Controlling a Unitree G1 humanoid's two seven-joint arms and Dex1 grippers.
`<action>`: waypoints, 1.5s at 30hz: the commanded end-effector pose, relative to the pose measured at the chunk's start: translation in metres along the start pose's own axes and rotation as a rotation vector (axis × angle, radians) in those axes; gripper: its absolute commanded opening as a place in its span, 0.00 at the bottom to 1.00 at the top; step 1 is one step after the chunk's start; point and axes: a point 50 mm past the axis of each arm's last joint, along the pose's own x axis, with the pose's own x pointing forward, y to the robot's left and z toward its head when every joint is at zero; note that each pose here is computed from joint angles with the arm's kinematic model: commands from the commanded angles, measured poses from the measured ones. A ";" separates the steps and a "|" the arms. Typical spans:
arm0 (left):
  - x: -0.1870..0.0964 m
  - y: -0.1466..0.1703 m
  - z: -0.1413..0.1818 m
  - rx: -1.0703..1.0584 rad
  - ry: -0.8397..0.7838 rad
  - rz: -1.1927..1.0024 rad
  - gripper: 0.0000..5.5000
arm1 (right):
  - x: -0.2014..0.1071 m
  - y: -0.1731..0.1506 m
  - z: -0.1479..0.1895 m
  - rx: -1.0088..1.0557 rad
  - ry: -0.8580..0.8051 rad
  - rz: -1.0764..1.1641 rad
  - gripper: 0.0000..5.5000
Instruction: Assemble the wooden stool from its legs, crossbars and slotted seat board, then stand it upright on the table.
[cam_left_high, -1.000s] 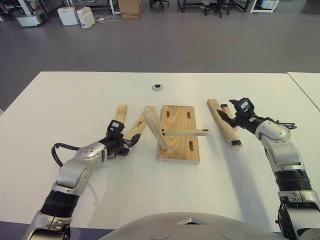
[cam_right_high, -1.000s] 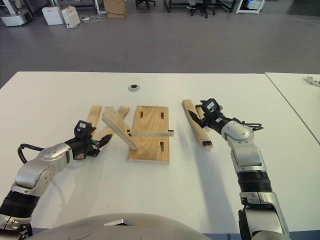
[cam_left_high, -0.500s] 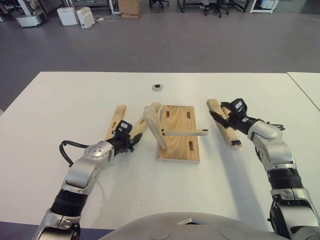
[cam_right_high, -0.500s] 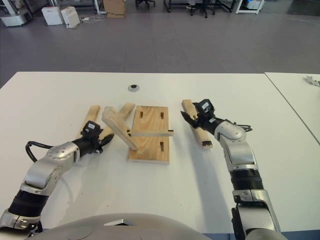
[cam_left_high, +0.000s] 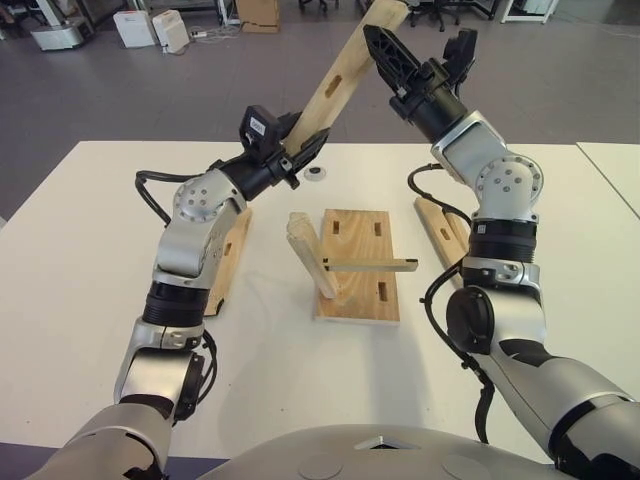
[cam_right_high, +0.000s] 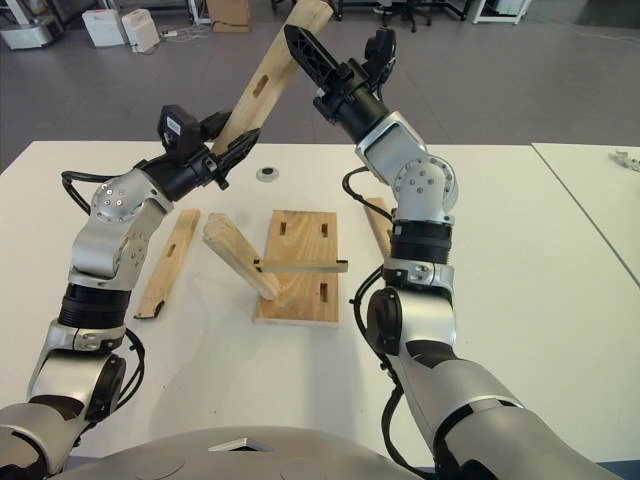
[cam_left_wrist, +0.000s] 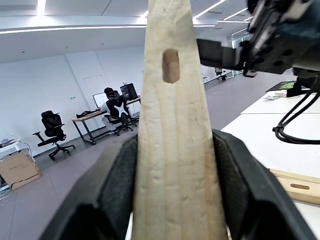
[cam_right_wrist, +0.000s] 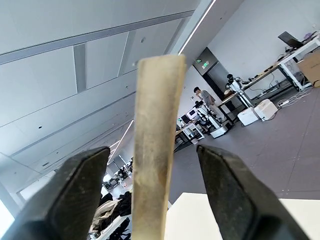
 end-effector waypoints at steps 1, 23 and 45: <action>0.001 -0.004 0.004 0.053 -0.012 -0.030 0.38 | 0.007 0.009 0.004 0.035 -0.011 0.002 0.59; -0.054 -0.011 -0.029 0.057 0.177 -0.008 0.70 | -0.158 -0.031 -0.002 -0.159 -0.084 -0.412 0.18; -0.085 -0.020 -0.029 -0.018 0.207 0.268 0.80 | -0.249 -0.012 -0.015 -0.239 -0.072 -0.837 0.18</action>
